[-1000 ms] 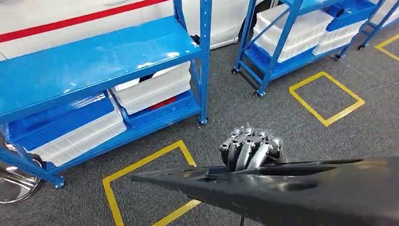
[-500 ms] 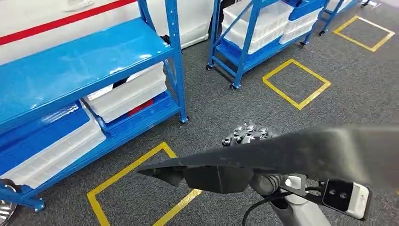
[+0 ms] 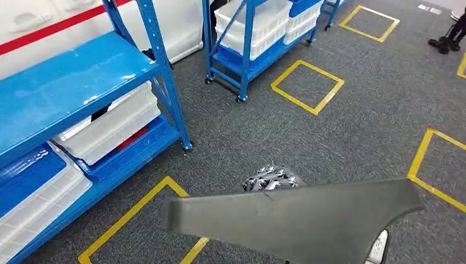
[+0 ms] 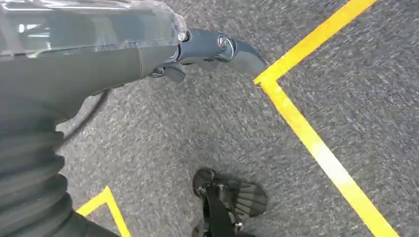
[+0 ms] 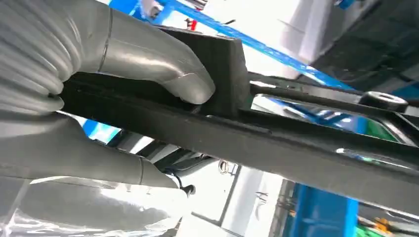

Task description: Take the parts from the cabinet and place them on the table.

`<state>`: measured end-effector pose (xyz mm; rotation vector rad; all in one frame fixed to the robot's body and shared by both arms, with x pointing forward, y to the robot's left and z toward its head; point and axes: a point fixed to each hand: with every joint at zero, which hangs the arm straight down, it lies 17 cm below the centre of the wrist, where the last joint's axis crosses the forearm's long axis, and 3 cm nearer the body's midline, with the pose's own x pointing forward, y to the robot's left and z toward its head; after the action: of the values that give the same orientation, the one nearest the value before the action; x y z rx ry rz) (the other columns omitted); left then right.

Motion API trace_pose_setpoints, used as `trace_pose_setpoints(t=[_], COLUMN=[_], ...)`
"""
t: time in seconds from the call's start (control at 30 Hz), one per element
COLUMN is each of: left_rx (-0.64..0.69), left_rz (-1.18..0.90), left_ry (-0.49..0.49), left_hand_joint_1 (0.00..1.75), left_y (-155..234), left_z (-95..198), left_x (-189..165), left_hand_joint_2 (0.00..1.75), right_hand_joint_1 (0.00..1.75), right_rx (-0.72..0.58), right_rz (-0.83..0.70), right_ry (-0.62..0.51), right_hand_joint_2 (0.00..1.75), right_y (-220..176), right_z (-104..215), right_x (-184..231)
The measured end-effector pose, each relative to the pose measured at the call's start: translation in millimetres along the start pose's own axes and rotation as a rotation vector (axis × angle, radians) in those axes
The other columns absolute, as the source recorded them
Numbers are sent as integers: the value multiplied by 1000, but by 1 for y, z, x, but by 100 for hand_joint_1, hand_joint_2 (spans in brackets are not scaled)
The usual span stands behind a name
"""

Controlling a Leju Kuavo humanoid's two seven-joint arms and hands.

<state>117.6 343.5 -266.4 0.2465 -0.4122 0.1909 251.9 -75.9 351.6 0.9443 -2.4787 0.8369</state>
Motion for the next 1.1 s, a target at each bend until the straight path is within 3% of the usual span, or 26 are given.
trace_pose_setpoints(t=[0.33, 0.73, 1.1], left_rx=[-16, 22, 113], left_rz=[1, 79, 186], left_ry=[1, 6, 11], left_hand_joint_1=[0, 0, 0], left_y=[-10, -7, 24], left_z=[2, 3, -1], left_x=[-2, -2, -4], left_hand_joint_2=[175, 175, 175], right_hand_joint_1=[175, 175, 175], right_rx=[20, 46, 32], right_rz=[22, 17, 7], right_ry=[39, -6, 31], right_hand_joint_2=[175, 175, 175], right_y=[-3, -1, 3], right_z=[16, 16, 26], right_x=[2, 30, 25])
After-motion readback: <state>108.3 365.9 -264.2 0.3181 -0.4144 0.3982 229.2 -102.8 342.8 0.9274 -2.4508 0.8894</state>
